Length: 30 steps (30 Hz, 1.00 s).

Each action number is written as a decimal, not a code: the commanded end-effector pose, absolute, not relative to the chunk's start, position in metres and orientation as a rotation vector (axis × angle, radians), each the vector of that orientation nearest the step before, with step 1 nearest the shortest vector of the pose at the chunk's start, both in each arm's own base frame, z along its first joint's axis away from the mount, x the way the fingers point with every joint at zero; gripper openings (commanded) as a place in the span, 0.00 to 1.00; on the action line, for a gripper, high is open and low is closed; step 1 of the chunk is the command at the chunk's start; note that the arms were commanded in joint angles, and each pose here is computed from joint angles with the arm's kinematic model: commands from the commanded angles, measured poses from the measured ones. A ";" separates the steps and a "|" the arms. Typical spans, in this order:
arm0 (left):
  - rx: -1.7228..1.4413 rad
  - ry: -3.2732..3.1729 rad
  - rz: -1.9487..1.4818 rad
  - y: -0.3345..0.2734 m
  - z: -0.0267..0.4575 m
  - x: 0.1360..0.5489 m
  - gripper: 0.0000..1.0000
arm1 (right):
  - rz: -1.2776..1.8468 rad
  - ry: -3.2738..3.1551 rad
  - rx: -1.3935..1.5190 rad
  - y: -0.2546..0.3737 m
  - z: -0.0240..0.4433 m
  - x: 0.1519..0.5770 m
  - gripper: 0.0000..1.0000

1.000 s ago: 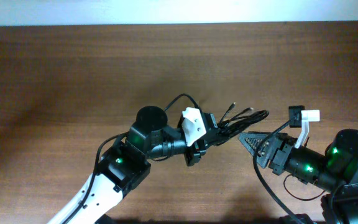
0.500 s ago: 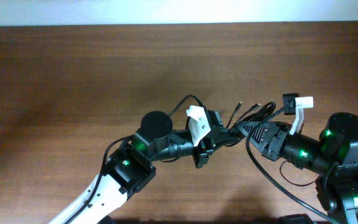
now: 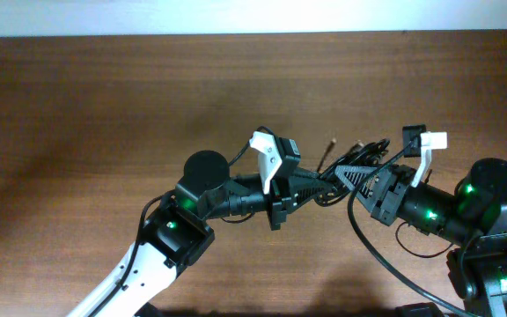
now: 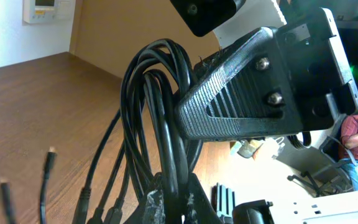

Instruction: Untangle cables

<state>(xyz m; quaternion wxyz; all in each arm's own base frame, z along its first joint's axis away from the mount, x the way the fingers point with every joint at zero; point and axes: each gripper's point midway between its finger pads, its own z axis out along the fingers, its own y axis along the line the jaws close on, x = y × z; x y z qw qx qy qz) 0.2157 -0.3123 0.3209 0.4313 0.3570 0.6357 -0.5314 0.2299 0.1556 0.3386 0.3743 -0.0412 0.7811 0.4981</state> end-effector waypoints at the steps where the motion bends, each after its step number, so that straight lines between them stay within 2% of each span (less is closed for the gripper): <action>1: 0.919 1.499 -1.352 -0.310 0.347 0.206 0.00 | 1.212 2.013 -0.070 0.149 0.329 0.240 0.04; 5: 0.762 1.599 -1.420 -0.293 0.349 0.227 0.01 | 1.212 2.013 -0.070 0.149 0.329 0.240 0.04; 6: 0.805 1.557 -1.443 -0.291 0.355 0.222 0.09 | 1.212 2.013 -0.070 0.149 0.329 0.240 0.04; 8: 0.816 1.537 -1.446 -0.291 0.358 0.221 0.00 | 1.215 2.013 -0.073 0.150 0.330 0.240 0.04; 10: 0.809 1.541 -1.435 -0.290 0.357 0.224 0.00 | 1.224 2.013 -0.080 0.151 0.330 0.239 0.04; 12: 0.697 1.672 -1.363 -0.277 0.336 0.247 0.00 | 1.238 2.009 -0.094 0.152 0.331 0.237 0.04; 13: 0.639 1.791 -1.284 -0.264 0.310 0.260 0.00 | 1.241 1.998 -0.104 0.153 0.334 0.237 0.04; 17: 0.491 1.975 -1.178 -0.238 0.275 0.279 0.00 | 1.280 1.905 -0.203 0.160 0.354 0.233 0.04; 21: 0.586 1.914 -1.258 -0.247 0.286 0.267 0.00 | 1.282 1.907 -0.204 0.160 0.354 0.233 0.04; 25: 0.937 1.559 -1.429 -0.263 0.337 0.225 0.00 | 1.282 1.907 -0.203 0.160 0.354 0.233 0.04; 26: 0.973 1.536 -1.454 -0.263 0.339 0.218 0.10 | 1.283 1.907 -0.204 0.160 0.354 0.233 0.04; 28: 0.992 1.531 -1.471 -0.265 0.339 0.214 0.21 | 1.298 1.907 -0.219 0.162 0.355 0.230 0.04; 30: 1.059 1.488 -1.472 -0.275 0.338 0.203 0.40 | 1.316 1.905 -0.236 0.164 0.355 0.227 0.04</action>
